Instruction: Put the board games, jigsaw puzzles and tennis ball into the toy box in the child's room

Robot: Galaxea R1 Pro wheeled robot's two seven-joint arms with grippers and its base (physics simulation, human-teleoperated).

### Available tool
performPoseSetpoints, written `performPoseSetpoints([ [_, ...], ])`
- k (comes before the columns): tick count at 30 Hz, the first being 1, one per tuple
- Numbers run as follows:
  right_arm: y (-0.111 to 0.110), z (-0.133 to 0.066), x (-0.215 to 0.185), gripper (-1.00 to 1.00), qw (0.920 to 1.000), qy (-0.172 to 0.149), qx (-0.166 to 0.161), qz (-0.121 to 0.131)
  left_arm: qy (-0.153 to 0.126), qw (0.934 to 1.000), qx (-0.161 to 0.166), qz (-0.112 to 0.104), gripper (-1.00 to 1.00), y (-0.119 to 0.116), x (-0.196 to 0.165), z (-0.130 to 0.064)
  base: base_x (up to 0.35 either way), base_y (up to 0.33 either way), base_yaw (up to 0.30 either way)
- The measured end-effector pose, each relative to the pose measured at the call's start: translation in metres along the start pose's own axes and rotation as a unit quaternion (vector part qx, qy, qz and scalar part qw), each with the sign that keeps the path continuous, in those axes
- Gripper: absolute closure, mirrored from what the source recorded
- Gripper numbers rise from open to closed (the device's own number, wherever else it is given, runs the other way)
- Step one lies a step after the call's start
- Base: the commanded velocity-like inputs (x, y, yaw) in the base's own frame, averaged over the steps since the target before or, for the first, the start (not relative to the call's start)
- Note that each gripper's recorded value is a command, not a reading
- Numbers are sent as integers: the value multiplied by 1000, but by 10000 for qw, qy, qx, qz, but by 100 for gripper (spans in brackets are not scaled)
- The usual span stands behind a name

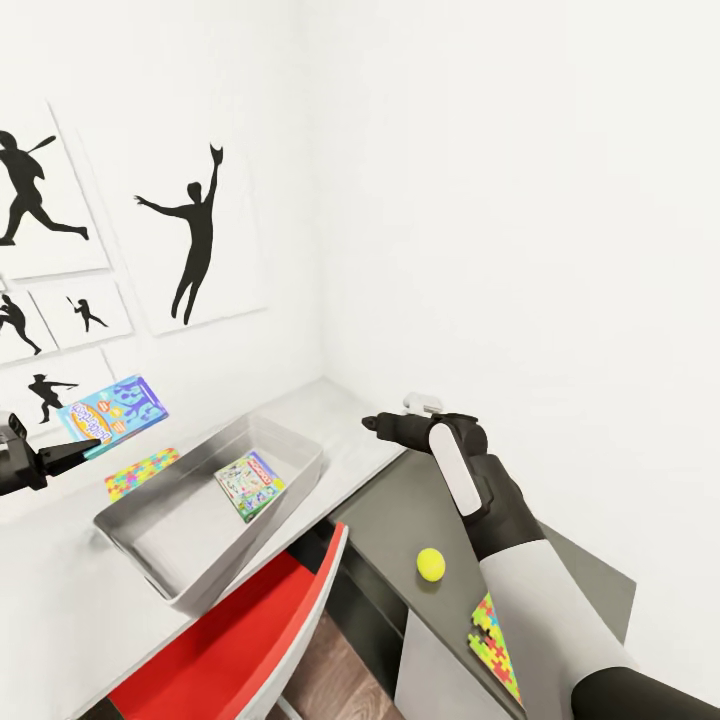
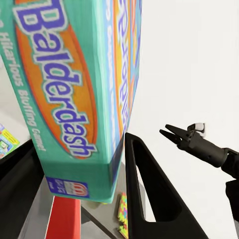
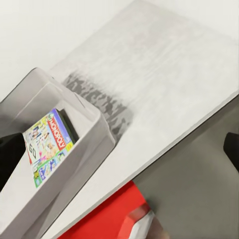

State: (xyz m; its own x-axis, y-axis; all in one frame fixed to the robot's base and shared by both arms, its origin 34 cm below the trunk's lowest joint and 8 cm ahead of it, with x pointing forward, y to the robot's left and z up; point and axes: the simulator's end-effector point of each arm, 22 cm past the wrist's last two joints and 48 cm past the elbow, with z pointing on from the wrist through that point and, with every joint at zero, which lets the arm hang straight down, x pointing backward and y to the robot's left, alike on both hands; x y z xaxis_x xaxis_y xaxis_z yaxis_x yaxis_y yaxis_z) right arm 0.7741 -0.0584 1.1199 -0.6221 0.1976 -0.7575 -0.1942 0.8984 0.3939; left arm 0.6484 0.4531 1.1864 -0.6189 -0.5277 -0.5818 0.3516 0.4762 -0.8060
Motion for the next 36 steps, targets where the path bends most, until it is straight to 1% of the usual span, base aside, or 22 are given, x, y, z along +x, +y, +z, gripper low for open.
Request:
performPoseSetpoints([
  [5, 0, 0, 0, -100, 10000, -1, -2, 1, 1, 10000, -2, -1, 100, 0, 0, 0, 0, 0, 8],
  [8, 0, 0, 0, -100, 10000, -7, -2, 1, 0, 10000, -1, -1, 100, 0, 0, 0, 12, 33, 155],
  [20, 0, 0, 0, -100, 10000, -10, 3, 0, 2, 10000, -7, 2, 100, 0, 0, 0, 132, 174, 273],
  [25, 0, 0, 0, -100, 10000, -11, 1, 1, 2, 10000, -10, 2, 100, 0, 0, -1, 231, 165, 264],
  [36, 0, 0, 0, -100, 10000, -9, -2, 2, 2, 10000, 0, 0, 100, 0, 0, 0, 166, 47, 29],
])
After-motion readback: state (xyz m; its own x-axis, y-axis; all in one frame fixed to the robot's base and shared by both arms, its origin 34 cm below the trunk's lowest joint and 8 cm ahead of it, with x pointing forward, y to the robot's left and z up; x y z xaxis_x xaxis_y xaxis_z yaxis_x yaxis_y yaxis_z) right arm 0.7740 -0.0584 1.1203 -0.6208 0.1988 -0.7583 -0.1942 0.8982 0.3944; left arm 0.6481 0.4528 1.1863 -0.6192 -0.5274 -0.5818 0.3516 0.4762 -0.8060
